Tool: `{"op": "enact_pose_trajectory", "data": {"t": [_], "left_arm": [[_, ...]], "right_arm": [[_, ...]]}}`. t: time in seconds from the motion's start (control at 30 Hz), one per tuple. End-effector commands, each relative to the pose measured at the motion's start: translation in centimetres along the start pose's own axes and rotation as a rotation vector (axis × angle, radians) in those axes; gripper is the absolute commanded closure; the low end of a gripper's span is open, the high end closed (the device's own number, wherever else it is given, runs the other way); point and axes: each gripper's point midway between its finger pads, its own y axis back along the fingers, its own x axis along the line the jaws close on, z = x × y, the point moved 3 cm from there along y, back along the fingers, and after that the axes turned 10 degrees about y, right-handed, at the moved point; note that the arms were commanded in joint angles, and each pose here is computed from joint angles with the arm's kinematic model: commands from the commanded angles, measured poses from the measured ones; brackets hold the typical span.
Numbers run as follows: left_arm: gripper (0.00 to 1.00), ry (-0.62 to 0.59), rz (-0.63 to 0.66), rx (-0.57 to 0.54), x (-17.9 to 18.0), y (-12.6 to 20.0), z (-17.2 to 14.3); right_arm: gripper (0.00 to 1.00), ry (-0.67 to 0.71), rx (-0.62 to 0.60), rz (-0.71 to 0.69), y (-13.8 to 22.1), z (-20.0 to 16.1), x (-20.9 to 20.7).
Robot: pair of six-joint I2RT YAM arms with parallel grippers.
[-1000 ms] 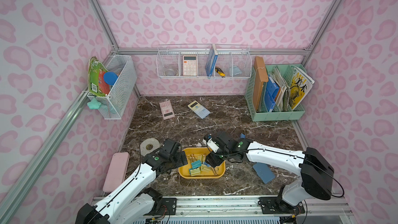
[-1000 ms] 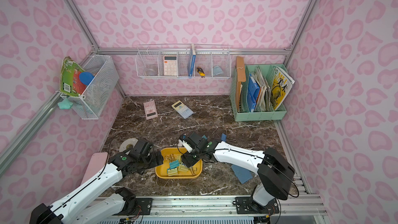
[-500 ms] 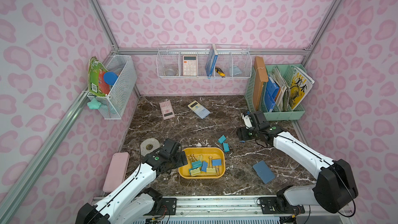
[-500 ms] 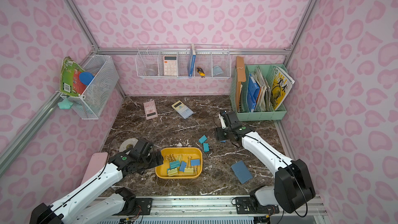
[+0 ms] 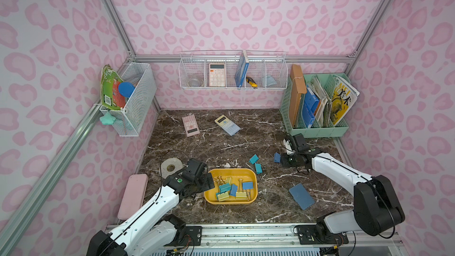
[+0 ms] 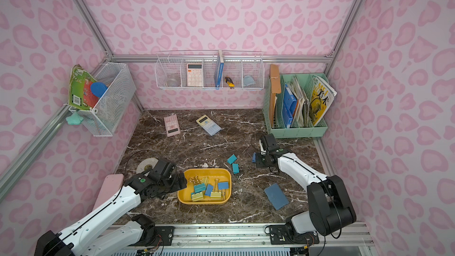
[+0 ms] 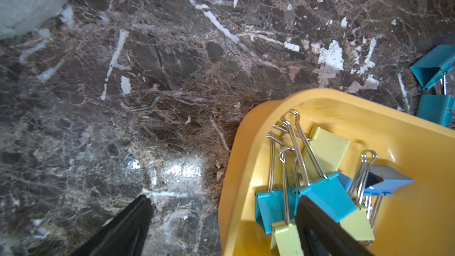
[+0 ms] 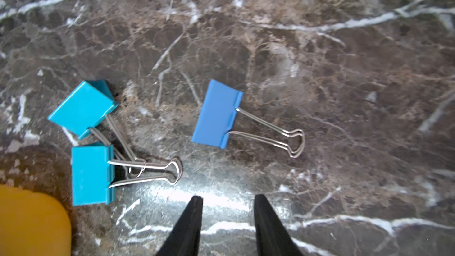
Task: Put the binder clips in the storage box
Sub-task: Pick up the binder clip at the center of the board.
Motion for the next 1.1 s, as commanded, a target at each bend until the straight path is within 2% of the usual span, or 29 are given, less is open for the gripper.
{"op": "enact_pose_trajectory", "data": {"t": [0.0, 0.03, 0.07, 0.13, 0.6, 0.77, 0.97, 1.03, 1.07], "left_arm": [[0.05, -0.008, -0.003, 0.0, -0.1, 0.2, 0.1], [0.05, -0.007, -0.004, 0.0, -0.2, 0.2, 0.1], [0.05, -0.007, -0.005, -0.001, -0.2, 0.2, 0.1], [0.05, -0.006, -0.006, -0.001, -0.1, 0.2, 0.1], [0.05, -0.007, -0.011, 0.001, -0.3, 0.2, 0.1], [0.05, -0.007, -0.009, -0.001, -0.2, 0.2, 0.1], [0.05, -0.008, -0.007, 0.002, -0.2, 0.1, 0.1], [0.05, -0.007, -0.008, -0.002, -0.2, 0.2, 0.1], [0.05, -0.007, -0.005, -0.003, -0.1, 0.2, 0.1]], "right_arm": [[0.64, -0.002, -0.032, -0.009, -0.4, 1.4, -0.2], [0.66, 0.007, -0.02, -0.009, -0.8, 1.6, -0.1], [0.73, 0.017, -0.007, 0.004, -1.3, 1.7, 0.1], [0.78, 0.03, 0.006, 0.03, -2.0, 1.8, 0.6], [0.78, 0.032, 0.044, 0.069, -4.5, 1.6, 1.6], [0.77, 0.036, 0.053, 0.086, -5.5, 2.0, 2.3], [0.74, 0.035, 0.033, 0.104, -5.9, 4.1, 2.9], [0.69, 0.037, 0.017, 0.124, -5.6, 4.6, 3.2], [0.63, 0.048, 0.002, 0.145, -5.3, 4.8, 3.5]]}}
